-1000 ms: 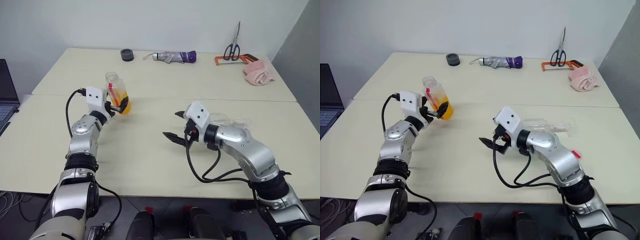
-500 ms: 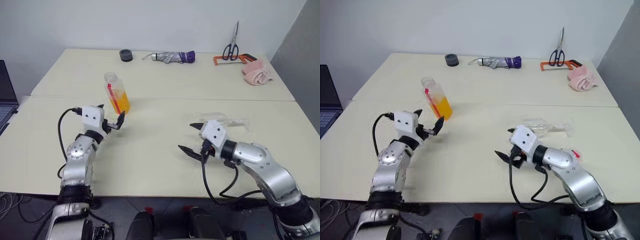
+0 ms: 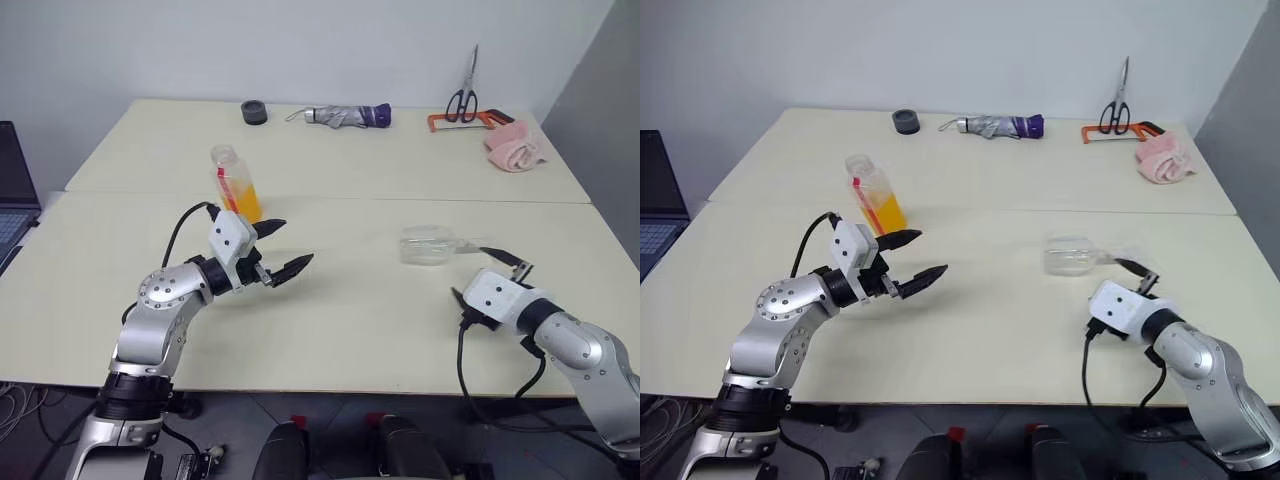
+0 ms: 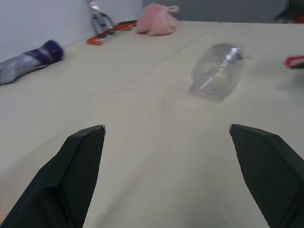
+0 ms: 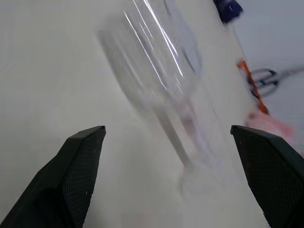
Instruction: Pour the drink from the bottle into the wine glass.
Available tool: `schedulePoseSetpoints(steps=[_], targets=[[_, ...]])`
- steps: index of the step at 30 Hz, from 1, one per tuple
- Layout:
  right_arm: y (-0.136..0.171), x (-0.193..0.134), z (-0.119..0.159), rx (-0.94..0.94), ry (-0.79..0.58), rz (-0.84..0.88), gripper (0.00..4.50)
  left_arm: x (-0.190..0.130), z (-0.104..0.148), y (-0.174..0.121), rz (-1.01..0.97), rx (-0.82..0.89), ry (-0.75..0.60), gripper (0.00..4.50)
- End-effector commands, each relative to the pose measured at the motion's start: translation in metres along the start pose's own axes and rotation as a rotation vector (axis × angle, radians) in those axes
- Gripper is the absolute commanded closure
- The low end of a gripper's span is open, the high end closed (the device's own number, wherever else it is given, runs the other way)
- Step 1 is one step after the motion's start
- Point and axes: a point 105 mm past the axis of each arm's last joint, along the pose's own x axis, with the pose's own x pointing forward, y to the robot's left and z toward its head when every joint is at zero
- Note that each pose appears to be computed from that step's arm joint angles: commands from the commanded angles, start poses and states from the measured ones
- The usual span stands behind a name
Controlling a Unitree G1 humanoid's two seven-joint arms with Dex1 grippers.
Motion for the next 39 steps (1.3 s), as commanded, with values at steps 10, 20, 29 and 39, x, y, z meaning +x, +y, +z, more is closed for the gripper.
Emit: schedulePoseSetpoints(steps=[10, 20, 29, 39], targets=[[-0.017, 0.044, -0.006, -0.307, 0.021, -0.146, 0.0, 0.01, 0.017, -0.026, -0.307, 0.021, -0.026, 0.03], [-0.015, 0.068, -0.024, -0.34, 0.074, -0.165, 0.58, 0.009, 0.012, -0.027, -0.309, -0.012, -0.033, 0.0], [-0.015, 0.085, -0.022, -0.351, 0.07, -0.183, 3.88, 0.01, 0.011, -0.026, -0.272, -0.049, -0.04, 0.0], [-0.046, 0.086, 0.048, 0.016, -0.228, -0.328, 4.41, -0.008, 0.005, 0.003, 0.002, -0.167, -0.059, 0.0]])
